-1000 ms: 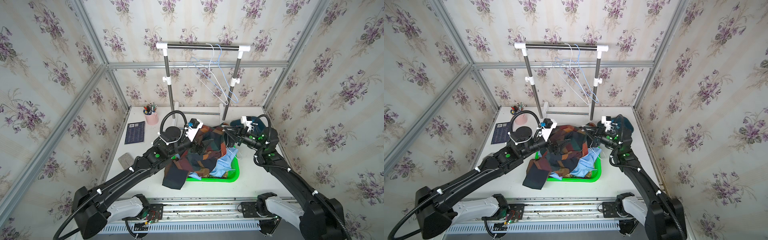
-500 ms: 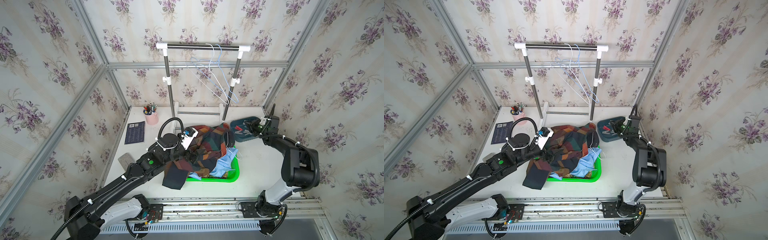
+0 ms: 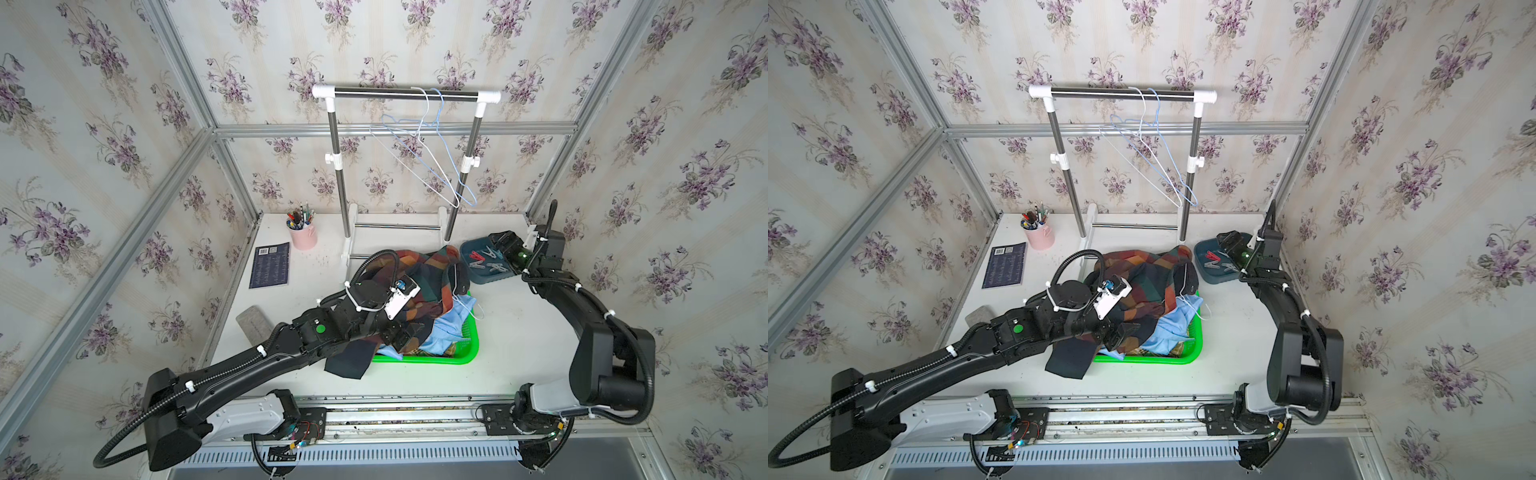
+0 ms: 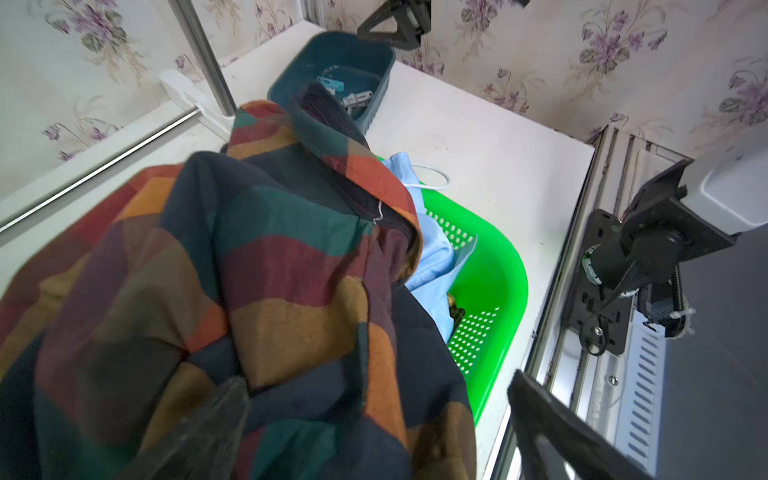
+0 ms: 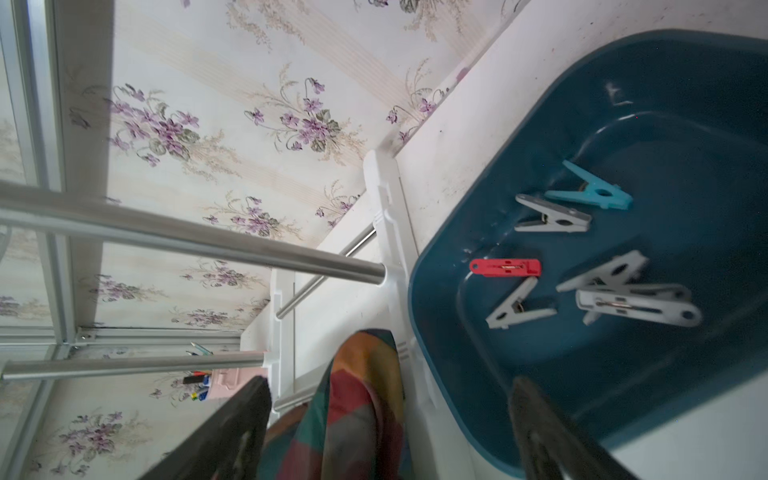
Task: Remove the clothespins securing long-sleeve shirts to the hanger
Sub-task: Place the clamp in the storage box, then remove the long-sleeve shirt from the hanger.
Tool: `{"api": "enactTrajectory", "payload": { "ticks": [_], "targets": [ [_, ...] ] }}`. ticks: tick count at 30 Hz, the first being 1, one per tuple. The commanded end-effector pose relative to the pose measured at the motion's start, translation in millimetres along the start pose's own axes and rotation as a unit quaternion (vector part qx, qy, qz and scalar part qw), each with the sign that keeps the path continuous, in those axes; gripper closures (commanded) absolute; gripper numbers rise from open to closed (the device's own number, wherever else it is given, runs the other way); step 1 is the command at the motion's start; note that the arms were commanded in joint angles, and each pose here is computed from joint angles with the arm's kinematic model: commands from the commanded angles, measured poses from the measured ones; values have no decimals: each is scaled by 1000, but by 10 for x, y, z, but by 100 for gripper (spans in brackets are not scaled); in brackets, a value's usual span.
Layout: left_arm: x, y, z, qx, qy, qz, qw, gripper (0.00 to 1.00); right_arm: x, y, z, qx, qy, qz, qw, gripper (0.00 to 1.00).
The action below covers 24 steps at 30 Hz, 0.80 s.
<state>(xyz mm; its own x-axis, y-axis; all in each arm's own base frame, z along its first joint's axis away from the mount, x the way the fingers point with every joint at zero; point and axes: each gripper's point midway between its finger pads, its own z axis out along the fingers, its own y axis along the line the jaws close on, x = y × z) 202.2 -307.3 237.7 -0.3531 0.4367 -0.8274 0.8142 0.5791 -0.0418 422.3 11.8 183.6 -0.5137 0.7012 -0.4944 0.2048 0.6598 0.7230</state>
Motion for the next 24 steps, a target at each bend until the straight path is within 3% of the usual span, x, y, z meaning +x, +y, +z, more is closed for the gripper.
{"api": "enactTrajectory", "payload": {
  "ticks": [1,6,11,18,24],
  "targets": [
    [25,-25,67,-17,15,-35,999,1,491,-199,-253,23,56,3,998,15],
    [58,-139,209,-31,31,-56,997,1,1282,-341,-693,-6,132,42,990,18],
    [216,-44,357,-73,55,-55,994,1,1714,-295,-921,-60,179,81,979,21],
    [257,17,387,-91,58,-57,992,1,1958,-405,-799,-56,206,88,973,33],
    [400,80,409,-108,72,-58,990,1,1770,-289,-847,-65,164,76,981,62]
  ]
}}
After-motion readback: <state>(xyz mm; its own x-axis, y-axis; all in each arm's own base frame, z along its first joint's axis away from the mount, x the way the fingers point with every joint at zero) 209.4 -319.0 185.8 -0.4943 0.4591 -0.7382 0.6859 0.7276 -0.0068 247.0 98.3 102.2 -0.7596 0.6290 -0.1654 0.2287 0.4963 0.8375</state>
